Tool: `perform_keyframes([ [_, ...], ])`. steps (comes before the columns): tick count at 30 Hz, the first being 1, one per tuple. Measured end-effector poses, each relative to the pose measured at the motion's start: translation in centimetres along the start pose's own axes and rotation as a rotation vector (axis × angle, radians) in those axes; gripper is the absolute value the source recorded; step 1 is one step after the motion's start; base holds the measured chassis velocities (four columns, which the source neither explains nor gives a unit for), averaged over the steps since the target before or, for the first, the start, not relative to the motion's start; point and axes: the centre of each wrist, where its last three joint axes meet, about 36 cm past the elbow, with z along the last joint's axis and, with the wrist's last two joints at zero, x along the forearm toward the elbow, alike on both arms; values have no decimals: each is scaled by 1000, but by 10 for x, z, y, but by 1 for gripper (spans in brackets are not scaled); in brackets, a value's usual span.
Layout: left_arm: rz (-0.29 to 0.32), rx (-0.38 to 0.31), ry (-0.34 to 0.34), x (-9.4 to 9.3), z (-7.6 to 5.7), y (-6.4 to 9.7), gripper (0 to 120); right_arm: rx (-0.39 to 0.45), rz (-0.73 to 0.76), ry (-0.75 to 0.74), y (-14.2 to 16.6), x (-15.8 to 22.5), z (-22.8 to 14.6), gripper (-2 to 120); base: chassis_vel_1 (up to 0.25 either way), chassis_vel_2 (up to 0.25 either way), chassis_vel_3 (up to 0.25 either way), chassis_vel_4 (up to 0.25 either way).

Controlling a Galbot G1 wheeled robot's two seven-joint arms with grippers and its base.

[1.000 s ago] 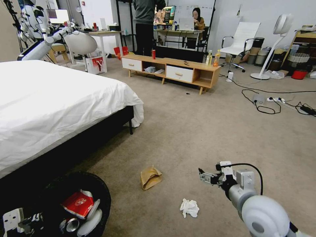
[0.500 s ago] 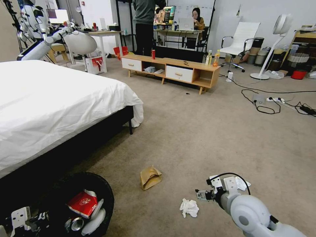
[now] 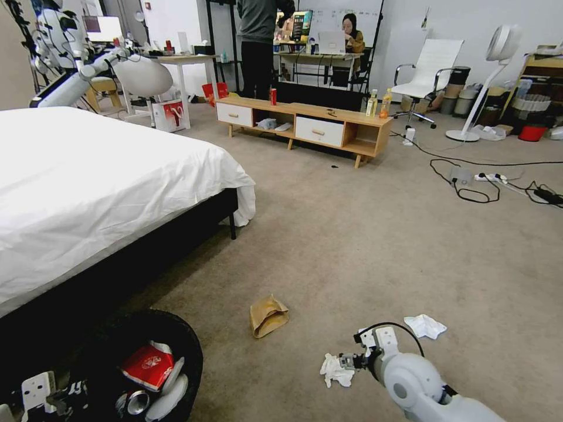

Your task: Pick up the trash bin and place the garbage on the floor into it.

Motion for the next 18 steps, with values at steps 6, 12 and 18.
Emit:
perform_keyframes([
  [6,-6,-2,3,0,0,2,3,-9,9,13,7,-25,3,100,0,0,0,0],
  [12,-8,-6,6,0,0,3,3,-17,21,28,6,-46,3,100,0,0,0,0],
  [18,-7,-7,9,-1,0,4,3,-27,21,48,10,-64,5,100,0,0,0,0],
])
